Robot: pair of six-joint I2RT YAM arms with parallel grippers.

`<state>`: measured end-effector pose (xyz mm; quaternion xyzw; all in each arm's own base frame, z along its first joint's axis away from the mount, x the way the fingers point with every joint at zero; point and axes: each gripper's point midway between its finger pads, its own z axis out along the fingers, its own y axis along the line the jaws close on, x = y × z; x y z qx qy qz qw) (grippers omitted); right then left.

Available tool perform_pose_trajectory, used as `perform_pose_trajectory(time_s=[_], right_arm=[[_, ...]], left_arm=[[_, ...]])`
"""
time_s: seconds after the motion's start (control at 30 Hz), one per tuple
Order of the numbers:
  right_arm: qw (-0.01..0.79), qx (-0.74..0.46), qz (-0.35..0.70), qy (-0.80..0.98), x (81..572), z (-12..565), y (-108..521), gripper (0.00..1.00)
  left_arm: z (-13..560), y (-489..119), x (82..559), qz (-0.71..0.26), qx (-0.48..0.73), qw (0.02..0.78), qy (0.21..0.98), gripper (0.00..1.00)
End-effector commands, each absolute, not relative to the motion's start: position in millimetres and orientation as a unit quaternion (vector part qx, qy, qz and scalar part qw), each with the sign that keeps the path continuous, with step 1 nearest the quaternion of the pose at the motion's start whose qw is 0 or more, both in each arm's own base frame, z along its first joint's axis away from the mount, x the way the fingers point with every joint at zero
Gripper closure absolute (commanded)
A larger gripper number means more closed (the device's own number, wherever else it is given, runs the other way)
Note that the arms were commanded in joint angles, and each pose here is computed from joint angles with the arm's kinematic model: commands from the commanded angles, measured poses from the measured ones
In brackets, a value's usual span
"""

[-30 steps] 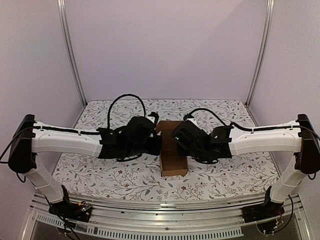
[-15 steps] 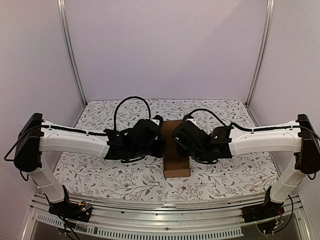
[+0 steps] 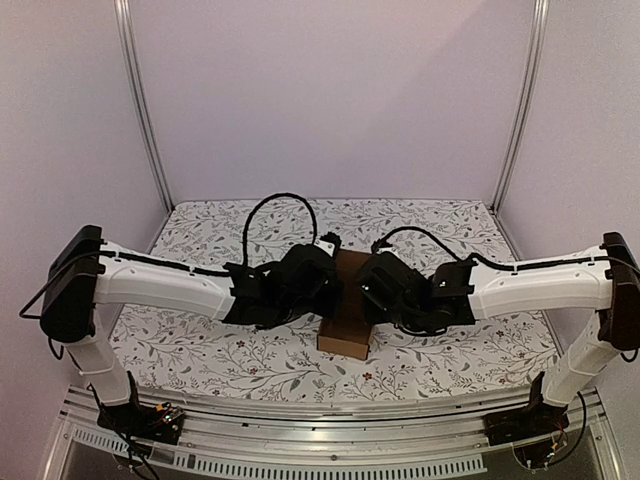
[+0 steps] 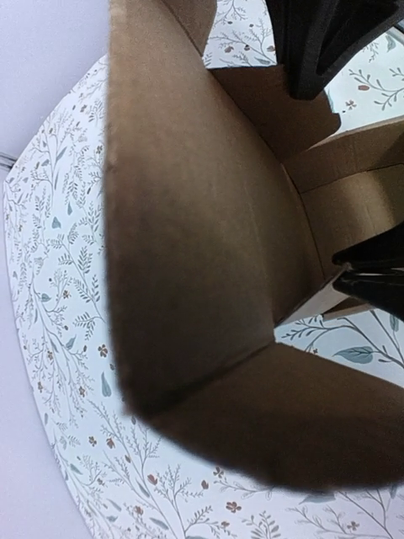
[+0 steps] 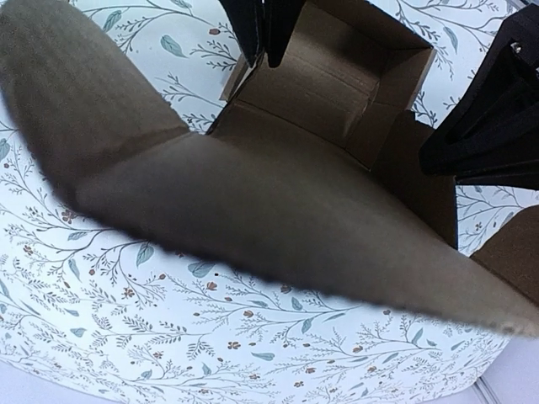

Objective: Fold the paper box

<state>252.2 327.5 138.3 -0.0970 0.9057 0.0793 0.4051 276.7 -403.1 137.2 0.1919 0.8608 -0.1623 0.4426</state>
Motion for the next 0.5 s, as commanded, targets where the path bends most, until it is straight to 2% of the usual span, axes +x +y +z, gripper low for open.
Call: perform_pose_trajectory(time_s=[0.0,0.47], right_arm=[[0.393,-0.123,0.122,0.903,237.1,138.2,344.1,1.00],[0.378,-0.105,0.117,0.912,232.6,110.5,342.5,1.00]], left_arm=[[149.7,-434.6,255.5,-0.212,0.219,0.448,0.840,0.96],[111.9,-415.9,229.6,-0.212,0.236,0.420,0.850,0.97]])
